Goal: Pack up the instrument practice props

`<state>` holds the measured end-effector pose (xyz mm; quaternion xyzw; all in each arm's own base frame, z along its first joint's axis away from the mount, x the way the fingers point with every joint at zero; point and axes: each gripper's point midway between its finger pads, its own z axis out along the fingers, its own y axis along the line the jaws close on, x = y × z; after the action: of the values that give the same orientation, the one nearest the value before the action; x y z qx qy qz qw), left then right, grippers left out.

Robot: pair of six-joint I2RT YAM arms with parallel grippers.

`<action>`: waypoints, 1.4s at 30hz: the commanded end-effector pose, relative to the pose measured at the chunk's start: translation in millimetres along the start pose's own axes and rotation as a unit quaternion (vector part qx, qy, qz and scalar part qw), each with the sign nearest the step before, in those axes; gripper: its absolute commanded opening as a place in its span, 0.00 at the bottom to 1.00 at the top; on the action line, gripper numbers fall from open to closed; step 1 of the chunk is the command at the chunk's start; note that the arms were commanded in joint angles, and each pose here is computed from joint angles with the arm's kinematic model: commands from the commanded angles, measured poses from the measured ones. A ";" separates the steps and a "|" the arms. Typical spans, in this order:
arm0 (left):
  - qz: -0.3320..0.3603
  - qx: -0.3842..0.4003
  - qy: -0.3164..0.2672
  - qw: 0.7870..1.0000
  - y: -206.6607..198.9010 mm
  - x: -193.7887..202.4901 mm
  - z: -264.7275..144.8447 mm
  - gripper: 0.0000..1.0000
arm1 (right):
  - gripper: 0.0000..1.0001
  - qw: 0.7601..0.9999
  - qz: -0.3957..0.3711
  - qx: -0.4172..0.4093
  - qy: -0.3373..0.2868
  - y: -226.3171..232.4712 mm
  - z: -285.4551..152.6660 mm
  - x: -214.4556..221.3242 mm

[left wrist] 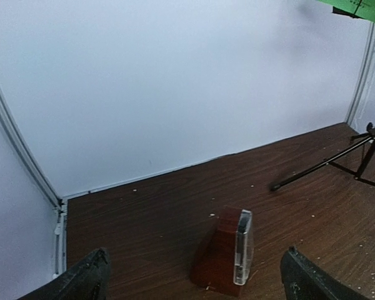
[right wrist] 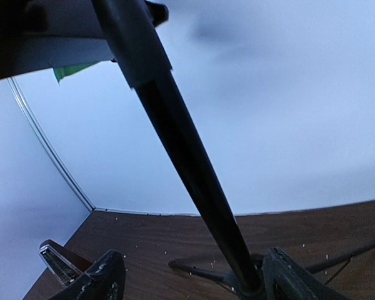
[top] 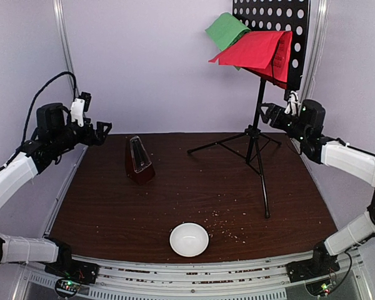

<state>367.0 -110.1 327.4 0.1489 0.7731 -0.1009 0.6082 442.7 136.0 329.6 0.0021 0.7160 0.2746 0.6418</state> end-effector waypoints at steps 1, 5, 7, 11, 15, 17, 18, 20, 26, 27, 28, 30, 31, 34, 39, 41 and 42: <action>0.039 -0.072 -0.040 0.996 24.1 -18.2 -15.3 0.98 | 0.77 0.998 -0.036 -0.031 -0.045 11.7 16.6 -36.9; 0.034 -0.056 -0.042 0.997 18.8 -16.3 -15.5 0.98 | 0.75 0.997 -0.047 -0.029 -0.058 7.6 33.2 -48.2; 0.030 -0.042 -0.043 0.998 14.1 -15.1 -13.8 0.98 | 0.74 0.996 -0.054 -0.031 -0.061 7.6 42.1 -51.5; 0.024 -0.031 -0.039 0.998 10.8 -12.7 -10.1 0.98 | 0.69 0.996 -0.059 -0.030 -0.066 6.2 56.1 -59.6; 0.022 -0.027 -0.035 0.999 9.7 -10.1 -7.7 0.98 | 0.56 0.994 -0.068 -0.045 -0.073 10.0 65.4 -63.0; 0.022 -0.028 -0.033 0.999 9.8 -8.3 -6.3 0.98 | 0.47 0.993 -0.077 -0.056 -0.072 12.4 69.0 -60.8; 0.021 -0.029 -0.032 0.999 10.1 -7.8 -6.0 0.98 | 0.42 0.993 -0.080 -0.059 -0.071 12.7 71.1 -59.5; 0.022 -0.030 -0.031 0.999 10.7 -7.2 -5.6 0.98 | 0.34 0.992 -0.084 -0.063 -0.070 12.9 73.8 -57.3; 0.023 -0.031 -0.027 0.999 11.0 -4.7 -3.7 0.98 | 0.10 0.988 -0.113 -0.079 -0.066 16.8 75.3 -51.3; 0.023 -0.030 -0.026 0.999 10.9 -4.3 -3.1 0.98 | 0.02 0.986 -0.121 -0.092 -0.067 21.8 73.2 -51.5; 0.024 -0.031 -0.026 0.999 11.2 -3.7 -2.7 0.98 | 0.00 0.985 -0.124 -0.103 -0.063 25.6 71.7 -48.0; 0.025 -0.030 -0.025 0.999 10.8 -3.4 -2.3 0.98 | 0.00 0.981 -0.130 -0.127 -0.067 34.9 65.3 -49.3; 0.025 -0.029 -0.025 0.999 10.5 -3.1 -1.9 0.98 | 0.00 0.980 -0.130 -0.138 -0.067 38.9 62.1 -48.1; 0.027 -0.030 -0.022 0.999 11.1 -1.5 -0.9 0.98 | 0.00 0.974 -0.121 -0.178 -0.064 54.5 47.2 -47.0; 0.028 -0.029 -0.018 0.999 11.0 1.7 1.5 0.98 | 0.00 0.962 -0.103 -0.245 -0.056 82.1 13.9 -40.4; 0.028 -0.029 -0.015 0.999 11.1 3.3 2.9 0.98 | 0.00 0.958 -0.100 -0.264 -0.046 91.2 4.9 -31.9; 0.028 -0.028 -0.014 0.999 11.1 4.1 3.6 0.98 | 0.00 0.955 -0.099 -0.275 -0.041 97.0 0.1 -28.3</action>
<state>368.7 -99.6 321.2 0.1469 0.7714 -0.0642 0.6159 467.7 178.0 366.1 -0.1882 0.6276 0.2949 0.6955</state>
